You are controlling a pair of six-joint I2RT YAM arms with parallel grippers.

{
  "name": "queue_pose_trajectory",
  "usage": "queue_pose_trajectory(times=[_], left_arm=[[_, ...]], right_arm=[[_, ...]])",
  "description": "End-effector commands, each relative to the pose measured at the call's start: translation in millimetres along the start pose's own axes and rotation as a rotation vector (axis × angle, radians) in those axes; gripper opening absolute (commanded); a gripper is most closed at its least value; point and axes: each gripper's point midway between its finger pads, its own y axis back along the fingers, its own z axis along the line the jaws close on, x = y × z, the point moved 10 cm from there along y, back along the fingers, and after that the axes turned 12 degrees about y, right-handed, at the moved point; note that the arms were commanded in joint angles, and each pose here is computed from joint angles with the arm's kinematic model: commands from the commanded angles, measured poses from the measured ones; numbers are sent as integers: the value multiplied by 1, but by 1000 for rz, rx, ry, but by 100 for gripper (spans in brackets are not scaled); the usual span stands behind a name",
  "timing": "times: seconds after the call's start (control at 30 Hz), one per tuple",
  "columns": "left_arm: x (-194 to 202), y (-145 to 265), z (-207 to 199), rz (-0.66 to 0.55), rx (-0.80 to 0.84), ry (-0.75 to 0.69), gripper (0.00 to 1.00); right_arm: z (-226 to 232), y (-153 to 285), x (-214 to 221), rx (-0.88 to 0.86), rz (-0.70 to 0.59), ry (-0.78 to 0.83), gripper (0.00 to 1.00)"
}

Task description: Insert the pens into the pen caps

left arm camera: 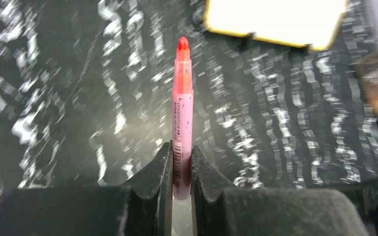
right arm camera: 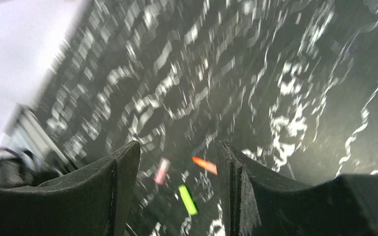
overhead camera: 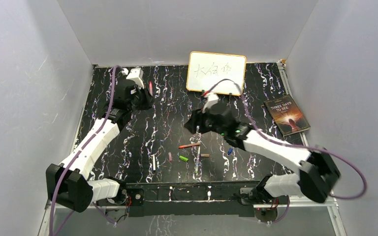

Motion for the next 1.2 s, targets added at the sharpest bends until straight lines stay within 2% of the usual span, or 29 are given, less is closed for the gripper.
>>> queue_pose_trajectory(times=[0.0, 0.17, 0.43, 0.87, 1.17], left_arm=[[11, 4, 40, 97, -286, 19, 0], [17, 4, 57, 113, -325, 69, 0], [14, 11, 68, 122, -390, 54, 0], [18, 16, 74, 148, -404, 46, 0], [18, 17, 75, 159, -402, 36, 0]], right_arm=[[28, -23, 37, 64, 300, 159, 55], [61, -50, 58, 70, 428, 196, 62], [86, -81, 90, 69, 590, 280, 50], [100, -102, 107, 47, 638, 302, 47], [102, -111, 110, 95, 698, 322, 42]])
